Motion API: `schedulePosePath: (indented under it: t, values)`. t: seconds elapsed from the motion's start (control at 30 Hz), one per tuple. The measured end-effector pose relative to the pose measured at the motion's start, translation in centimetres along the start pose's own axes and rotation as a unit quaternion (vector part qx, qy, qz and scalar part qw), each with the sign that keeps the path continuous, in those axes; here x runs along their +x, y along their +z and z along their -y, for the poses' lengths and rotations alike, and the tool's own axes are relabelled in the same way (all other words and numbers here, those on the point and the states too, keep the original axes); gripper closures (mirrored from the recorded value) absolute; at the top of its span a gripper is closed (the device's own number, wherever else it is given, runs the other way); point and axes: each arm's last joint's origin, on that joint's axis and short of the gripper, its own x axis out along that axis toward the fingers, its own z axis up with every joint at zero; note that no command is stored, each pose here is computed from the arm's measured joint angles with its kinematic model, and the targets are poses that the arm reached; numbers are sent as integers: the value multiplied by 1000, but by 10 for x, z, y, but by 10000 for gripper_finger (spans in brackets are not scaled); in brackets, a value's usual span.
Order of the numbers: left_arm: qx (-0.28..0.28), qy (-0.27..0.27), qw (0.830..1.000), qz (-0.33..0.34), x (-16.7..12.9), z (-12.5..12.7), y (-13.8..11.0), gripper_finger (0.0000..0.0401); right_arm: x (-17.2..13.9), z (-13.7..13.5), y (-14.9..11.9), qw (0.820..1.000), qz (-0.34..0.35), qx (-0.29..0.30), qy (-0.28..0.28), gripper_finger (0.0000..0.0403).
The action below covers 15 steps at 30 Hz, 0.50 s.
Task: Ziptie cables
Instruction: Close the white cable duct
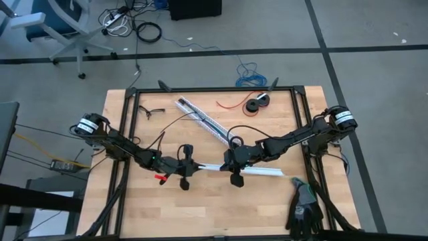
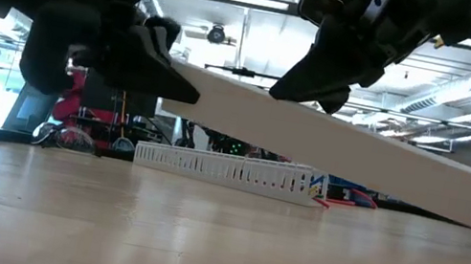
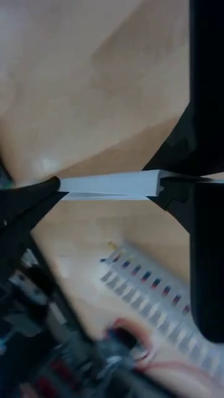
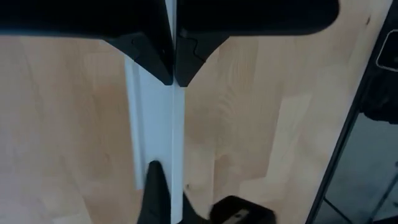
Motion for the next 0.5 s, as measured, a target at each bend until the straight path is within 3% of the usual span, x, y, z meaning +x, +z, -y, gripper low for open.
schedulePosePath:
  t: [0.2, 0.5]
  values:
    - [-123, -30, 992, 9, 1, -1, 0, 397, 0, 3, 0, 1000, -2, -21, -12, 366]
    - [-266, -77, 961, 14, 5, -12, 1, 399, 1, 16, 1, 996, -4, -72, -51, 251]
